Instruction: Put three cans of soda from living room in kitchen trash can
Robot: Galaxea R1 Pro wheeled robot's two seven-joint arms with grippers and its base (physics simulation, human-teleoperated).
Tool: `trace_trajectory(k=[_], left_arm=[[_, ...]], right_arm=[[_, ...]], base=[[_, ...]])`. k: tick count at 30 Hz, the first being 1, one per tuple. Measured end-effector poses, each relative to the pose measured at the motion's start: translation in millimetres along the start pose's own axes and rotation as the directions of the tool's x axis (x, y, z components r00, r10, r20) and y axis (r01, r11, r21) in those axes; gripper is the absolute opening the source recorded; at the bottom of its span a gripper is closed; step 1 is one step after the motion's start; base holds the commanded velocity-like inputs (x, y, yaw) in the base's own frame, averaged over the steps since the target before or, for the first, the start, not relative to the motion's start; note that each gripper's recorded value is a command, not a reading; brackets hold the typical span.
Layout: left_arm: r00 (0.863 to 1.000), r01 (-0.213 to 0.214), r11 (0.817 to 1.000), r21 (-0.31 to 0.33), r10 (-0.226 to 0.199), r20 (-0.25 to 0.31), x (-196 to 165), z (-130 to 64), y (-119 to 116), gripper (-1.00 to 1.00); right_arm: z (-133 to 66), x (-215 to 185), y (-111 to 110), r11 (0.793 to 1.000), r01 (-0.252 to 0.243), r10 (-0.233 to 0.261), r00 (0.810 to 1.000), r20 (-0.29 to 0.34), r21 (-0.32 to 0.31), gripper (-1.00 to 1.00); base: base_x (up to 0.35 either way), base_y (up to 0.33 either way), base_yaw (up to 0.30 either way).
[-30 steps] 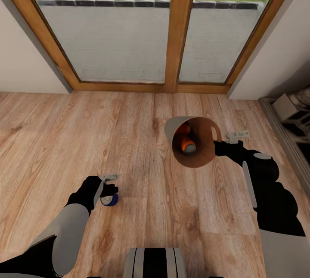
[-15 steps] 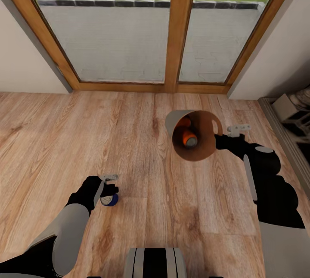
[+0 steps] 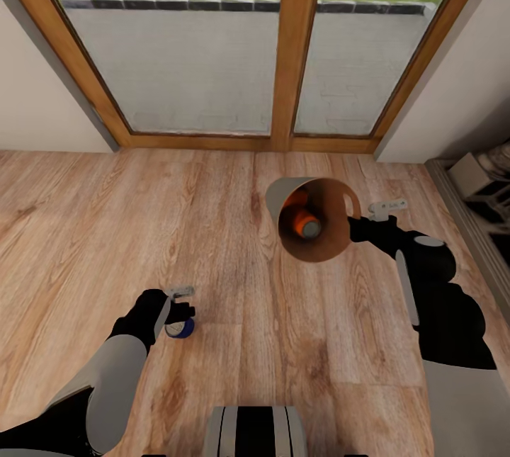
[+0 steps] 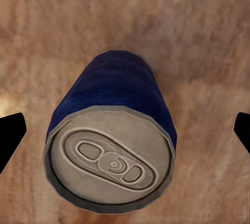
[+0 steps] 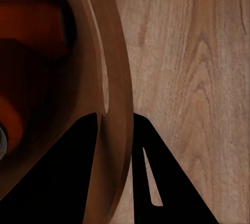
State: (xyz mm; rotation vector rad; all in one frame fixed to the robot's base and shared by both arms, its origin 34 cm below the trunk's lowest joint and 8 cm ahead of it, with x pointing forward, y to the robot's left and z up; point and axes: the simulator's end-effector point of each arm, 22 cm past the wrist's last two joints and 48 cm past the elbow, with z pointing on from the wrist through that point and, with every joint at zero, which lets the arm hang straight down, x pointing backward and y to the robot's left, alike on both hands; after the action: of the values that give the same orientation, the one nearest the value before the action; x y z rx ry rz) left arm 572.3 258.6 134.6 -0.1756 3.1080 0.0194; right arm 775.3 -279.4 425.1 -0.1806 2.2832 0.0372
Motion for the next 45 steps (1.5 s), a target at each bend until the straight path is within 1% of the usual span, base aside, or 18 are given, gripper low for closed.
trace_trajectory(k=[3, 8, 10, 16, 23, 31, 35, 40, 44, 45], left_arm=[[1.000, 0.000, 1.000, 0.000, 0.000, 0.000, 1.8, 6.6, 0.1, 1.00], [1.000, 0.000, 1.000, 0.000, 0.000, 0.000, 1.9, 6.7, 0.1, 1.00], [1.000, -0.001, 1.000, 0.000, 0.001, 0.009, 0.1, 6.7, 0.2, 1.00], [1.000, -0.002, 1.000, -0.001, 0.002, 0.018, -2.0, 6.7, 0.3, 1.00], [1.000, -0.002, 1.000, -0.001, 0.002, 0.020, -2.1, 6.7, 0.4, 1.00], [1.000, -0.002, 1.000, -0.006, 0.002, 0.020, -2.4, 6.6, 1.5, 1.00], [1.000, -0.004, 1.000, -0.023, 0.004, 0.007, 3.2, 8.7, 4.5, 1.00], [1.000, -0.009, 1.000, -0.022, 0.009, -0.030, 18.9, 14.5, 0.9, 1.00], [0.999, -0.011, 0.999, -0.031, 0.010, -0.038, 22.2, 15.6, 2.0, 1.00], [0.999, -0.011, 0.999, -0.031, 0.010, -0.038, 22.3, 15.6, 2.0, -1.00]], right_arm=[[3.3, 6.1, -0.1, 1.000, 0.010, -0.010, 1.000, 0.000, 0.007, -1.00], [3.2, 5.8, 0.8, 1.000, 0.009, -0.009, 1.000, 0.000, 0.004, -1.00], [3.4, 8.8, 1.3, 1.000, 0.005, -0.005, 1.000, -0.013, 0.004, -1.00], [3.1, 11.0, -0.3, 1.000, 0.004, -0.003, 1.000, -0.023, 0.007, -1.00], [3.5, 11.7, 4.0, 1.000, 0.000, 0.000, 1.000, -0.025, -0.001, -1.00], [3.5, 12.0, 3.4, 1.000, 0.002, -0.002, 1.000, -0.026, 0.003, -1.00], [3.6, 12.0, 3.6, 1.000, 0.003, -0.003, 1.000, -0.026, 0.003, -1.00], [3.7, 12.0, 4.8, 1.000, 0.003, -0.003, 1.000, -0.026, 0.001, -1.00], [3.8, 12.0, 5.4, 1.000, 0.005, -0.005, 1.000, -0.026, 0.000, -1.00], [3.8, 12.0, 5.4, 1.000, 0.004, -0.004, 1.000, -0.026, -0.001, -1.00]], base=[[0.000, 0.000, 0.000], [0.000, 0.000, 0.000], [0.000, 0.000, 0.000], [0.000, 0.000, 0.000], [0.000, 0.000, 0.000], [0.000, 0.000, 0.000], [0.000, 0.000, 0.000], [0.000, 0.000, 0.000], [0.000, 0.000, 0.000], [0.000, 0.000, 0.000]])
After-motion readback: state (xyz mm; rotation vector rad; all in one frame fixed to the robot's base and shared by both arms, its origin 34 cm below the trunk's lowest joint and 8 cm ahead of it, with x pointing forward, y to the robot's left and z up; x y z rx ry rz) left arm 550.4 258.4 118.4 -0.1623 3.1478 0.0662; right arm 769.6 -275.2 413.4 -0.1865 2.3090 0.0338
